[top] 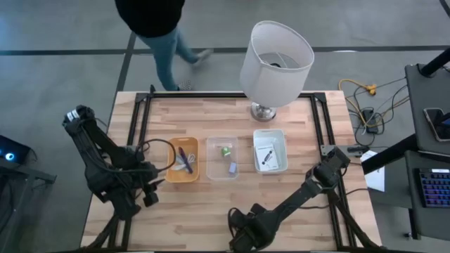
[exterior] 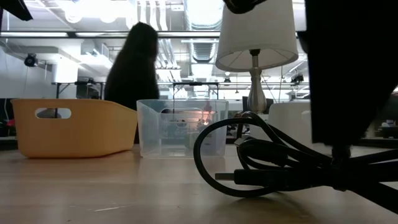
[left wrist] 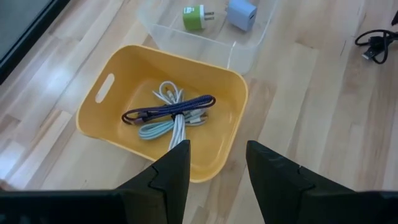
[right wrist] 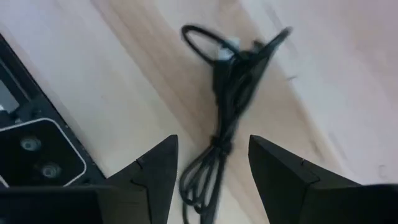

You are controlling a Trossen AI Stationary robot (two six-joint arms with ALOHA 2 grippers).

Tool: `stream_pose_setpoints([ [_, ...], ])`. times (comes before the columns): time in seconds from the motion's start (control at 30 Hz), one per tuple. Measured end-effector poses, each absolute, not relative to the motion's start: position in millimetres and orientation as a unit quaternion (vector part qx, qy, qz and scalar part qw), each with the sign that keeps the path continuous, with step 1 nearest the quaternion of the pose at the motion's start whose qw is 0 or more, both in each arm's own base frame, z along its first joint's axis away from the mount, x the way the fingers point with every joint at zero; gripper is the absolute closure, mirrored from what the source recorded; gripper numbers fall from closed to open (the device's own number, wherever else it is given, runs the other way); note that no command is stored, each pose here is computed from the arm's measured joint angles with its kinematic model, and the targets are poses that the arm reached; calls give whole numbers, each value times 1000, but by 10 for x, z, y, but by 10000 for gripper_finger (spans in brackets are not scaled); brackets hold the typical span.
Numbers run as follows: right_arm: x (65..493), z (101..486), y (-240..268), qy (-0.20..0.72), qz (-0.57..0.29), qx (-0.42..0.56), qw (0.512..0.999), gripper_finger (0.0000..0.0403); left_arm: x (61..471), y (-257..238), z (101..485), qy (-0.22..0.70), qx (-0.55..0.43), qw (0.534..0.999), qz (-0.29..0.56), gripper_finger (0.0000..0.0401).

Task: Pick and place items into bin
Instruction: Put the black charger cable into the yellow bin

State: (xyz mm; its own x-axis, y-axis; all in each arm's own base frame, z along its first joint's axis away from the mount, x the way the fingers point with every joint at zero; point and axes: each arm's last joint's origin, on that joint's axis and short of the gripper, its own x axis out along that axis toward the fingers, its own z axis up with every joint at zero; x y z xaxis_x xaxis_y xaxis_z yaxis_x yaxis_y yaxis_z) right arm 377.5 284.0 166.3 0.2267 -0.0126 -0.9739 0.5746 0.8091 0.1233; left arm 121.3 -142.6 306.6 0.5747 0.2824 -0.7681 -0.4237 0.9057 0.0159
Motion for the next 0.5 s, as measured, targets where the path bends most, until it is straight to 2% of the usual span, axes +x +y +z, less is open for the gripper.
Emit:
stream_pose_setpoints([
  [0.33,3686,1405,2832,610,-209,247,724,218,1164,-1356,3085,423,-65,880,208,260],
  [0.5,3681,1375,2827,612,-194,237,729,218,1143,-1324,3099,424,-59,879,211,260],
])
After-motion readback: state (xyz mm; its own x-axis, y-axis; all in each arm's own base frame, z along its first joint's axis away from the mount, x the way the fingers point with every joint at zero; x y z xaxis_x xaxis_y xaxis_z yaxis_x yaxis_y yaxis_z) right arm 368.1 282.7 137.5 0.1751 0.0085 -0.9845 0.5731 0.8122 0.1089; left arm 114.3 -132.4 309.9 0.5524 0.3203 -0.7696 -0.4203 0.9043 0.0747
